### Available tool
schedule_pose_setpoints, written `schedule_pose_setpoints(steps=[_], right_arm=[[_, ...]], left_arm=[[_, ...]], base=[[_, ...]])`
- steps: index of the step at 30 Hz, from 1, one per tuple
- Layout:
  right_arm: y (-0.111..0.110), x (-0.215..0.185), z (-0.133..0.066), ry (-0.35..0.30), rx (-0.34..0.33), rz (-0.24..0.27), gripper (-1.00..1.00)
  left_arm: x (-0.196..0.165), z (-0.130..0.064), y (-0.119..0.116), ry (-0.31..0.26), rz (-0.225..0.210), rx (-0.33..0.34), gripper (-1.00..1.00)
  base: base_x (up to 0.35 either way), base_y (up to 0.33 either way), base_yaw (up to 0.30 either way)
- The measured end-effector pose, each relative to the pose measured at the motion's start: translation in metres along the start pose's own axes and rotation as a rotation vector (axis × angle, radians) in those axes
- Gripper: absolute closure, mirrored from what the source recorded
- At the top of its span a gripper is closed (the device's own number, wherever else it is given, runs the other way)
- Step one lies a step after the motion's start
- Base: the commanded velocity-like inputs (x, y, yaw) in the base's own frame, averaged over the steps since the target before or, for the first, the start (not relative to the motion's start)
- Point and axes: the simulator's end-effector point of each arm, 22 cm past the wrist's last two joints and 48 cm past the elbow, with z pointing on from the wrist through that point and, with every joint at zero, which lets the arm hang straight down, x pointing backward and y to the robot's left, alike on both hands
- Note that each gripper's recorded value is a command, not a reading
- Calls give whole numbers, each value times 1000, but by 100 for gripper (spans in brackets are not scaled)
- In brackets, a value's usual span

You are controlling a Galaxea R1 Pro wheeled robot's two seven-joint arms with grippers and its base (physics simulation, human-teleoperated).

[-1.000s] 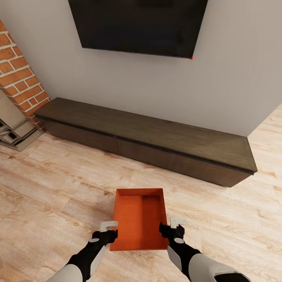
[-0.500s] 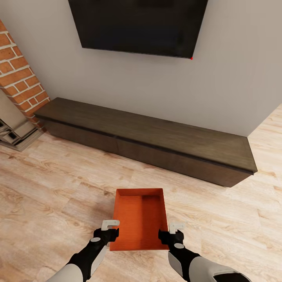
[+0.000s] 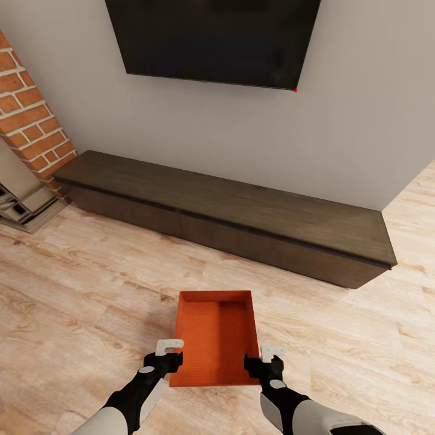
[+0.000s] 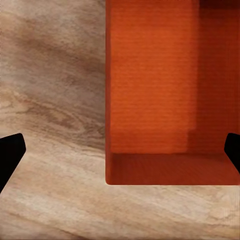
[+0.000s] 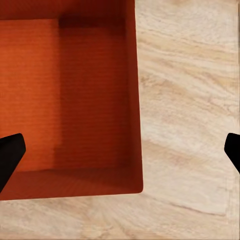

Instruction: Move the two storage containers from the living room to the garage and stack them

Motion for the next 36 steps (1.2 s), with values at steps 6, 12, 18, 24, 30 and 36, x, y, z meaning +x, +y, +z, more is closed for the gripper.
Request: schedule_pose_setpoints(steps=[6, 12, 18, 24, 30, 36], right_arm=[[-1, 0, -1, -15, 1, 4, -100], [3, 1, -1, -12, -20, 4, -100], [4, 2, -1, -11, -23, 4, -100], [4, 2, -1, -9, -23, 5, -100], [3, 2, -1, -9, -23, 5, -100], [6, 2, -1, -10, -36, 0, -100]], left_arm=[[0, 0, -1, 0, 2, 1, -100], [2, 0, -1, 3, 4, 2, -100], [1, 0, -1, 1, 3, 2, -100], [2, 0, -2, 5, 2, 2, -100], [-4, 0, 0, -38, -5, 0, -100], [-8, 0, 1, -57, -8, 0, -100]], base=[[0, 0, 0], [97, 0, 0], [38, 0, 0], [3, 0, 0], [74, 0, 0], [21, 0, 0]])
